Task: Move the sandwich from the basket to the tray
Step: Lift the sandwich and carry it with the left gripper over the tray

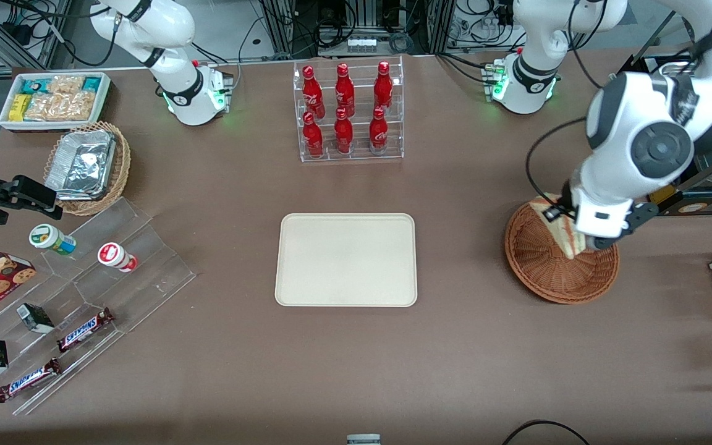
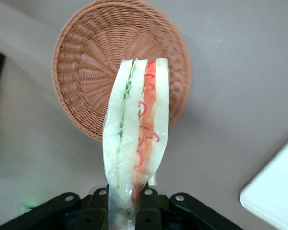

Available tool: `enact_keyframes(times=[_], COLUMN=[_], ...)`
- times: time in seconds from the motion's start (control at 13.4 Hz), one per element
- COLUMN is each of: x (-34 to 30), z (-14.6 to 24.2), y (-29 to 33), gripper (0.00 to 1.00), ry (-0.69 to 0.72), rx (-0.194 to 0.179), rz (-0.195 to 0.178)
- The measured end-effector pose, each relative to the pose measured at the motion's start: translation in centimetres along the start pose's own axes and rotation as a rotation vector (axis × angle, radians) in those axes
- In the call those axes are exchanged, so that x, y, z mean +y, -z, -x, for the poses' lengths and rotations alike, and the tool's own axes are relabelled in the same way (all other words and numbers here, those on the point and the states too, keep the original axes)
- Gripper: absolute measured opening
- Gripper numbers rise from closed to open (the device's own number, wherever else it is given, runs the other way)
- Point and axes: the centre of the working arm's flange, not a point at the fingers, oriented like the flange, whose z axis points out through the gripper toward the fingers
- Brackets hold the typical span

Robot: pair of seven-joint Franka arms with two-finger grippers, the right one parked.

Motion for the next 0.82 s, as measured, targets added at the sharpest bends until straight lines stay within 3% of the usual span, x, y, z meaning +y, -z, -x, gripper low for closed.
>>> enact_keyframes(times=[0.22,0.45,0.6,0.82], x=[5.3,11.8,16.0,21.9], z=[4.8,9.8,12.2,14.9], y=[2.8,3.5,1.8,-3.6], gripper=[0.15,0.18,0.18,0.18], ry=[-0.159,-0.288,-0.35,-0.432], rx=[0.053,0.102,0.12,0.141], rz=[0.022,0.084,0.131,0.148])
